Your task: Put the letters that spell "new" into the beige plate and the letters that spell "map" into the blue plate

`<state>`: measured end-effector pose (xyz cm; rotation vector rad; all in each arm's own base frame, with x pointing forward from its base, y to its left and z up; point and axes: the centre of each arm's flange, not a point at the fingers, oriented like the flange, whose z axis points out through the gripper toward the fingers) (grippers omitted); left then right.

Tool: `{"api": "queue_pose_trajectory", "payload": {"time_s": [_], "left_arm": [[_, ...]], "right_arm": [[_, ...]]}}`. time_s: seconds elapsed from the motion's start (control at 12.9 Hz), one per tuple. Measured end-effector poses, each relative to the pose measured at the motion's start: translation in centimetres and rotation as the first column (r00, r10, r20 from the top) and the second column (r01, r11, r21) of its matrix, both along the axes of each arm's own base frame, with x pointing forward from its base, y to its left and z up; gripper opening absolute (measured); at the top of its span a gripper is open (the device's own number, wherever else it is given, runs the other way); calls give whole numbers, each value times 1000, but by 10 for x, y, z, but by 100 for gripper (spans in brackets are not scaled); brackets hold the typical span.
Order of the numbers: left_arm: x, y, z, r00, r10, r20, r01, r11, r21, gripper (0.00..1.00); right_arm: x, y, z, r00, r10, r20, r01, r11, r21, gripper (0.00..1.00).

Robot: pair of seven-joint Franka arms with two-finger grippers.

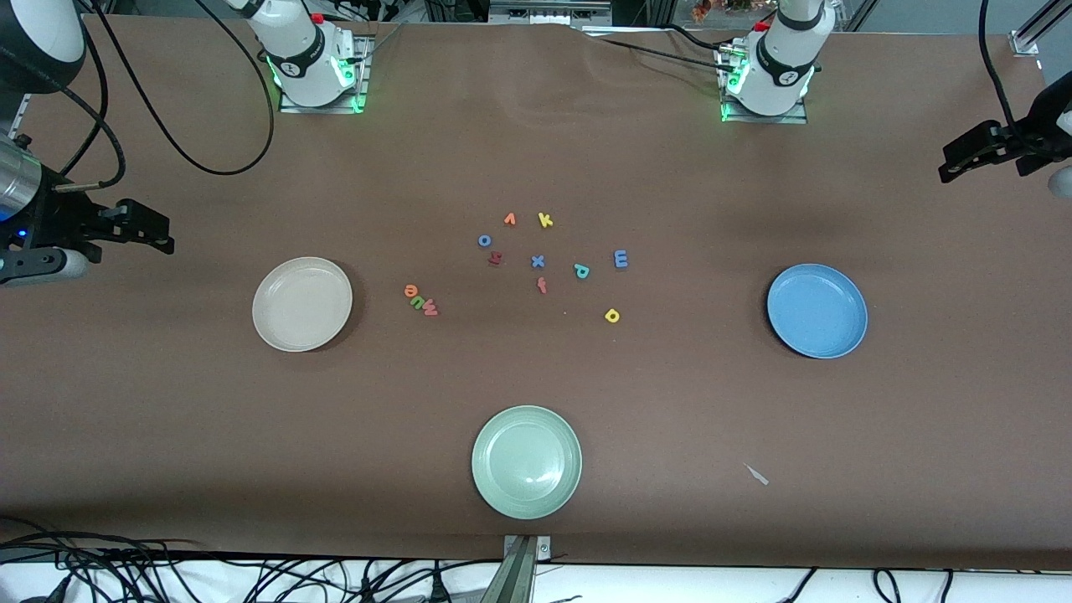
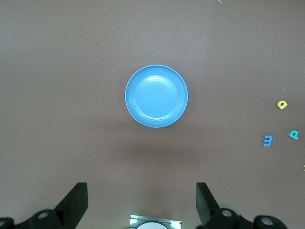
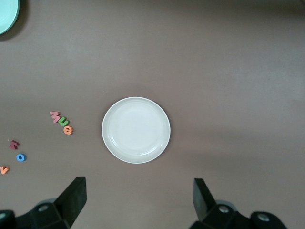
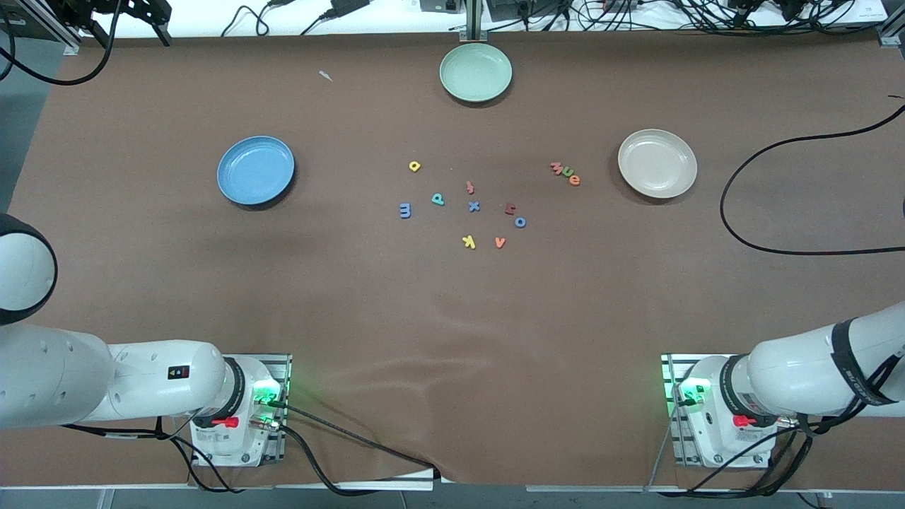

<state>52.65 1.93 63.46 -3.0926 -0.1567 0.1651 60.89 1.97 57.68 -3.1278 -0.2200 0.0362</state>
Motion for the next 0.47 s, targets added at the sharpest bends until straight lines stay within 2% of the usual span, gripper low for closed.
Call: {"api": "queue_pose_trajectory", "payload": {"time_s": [0.47], "left_arm": [[0,-8,-1,1000,-15,-3,15,1000,0,100]], "right_arm": [[0,0,0,1000,-4,0,4,1000,0,100]]}}
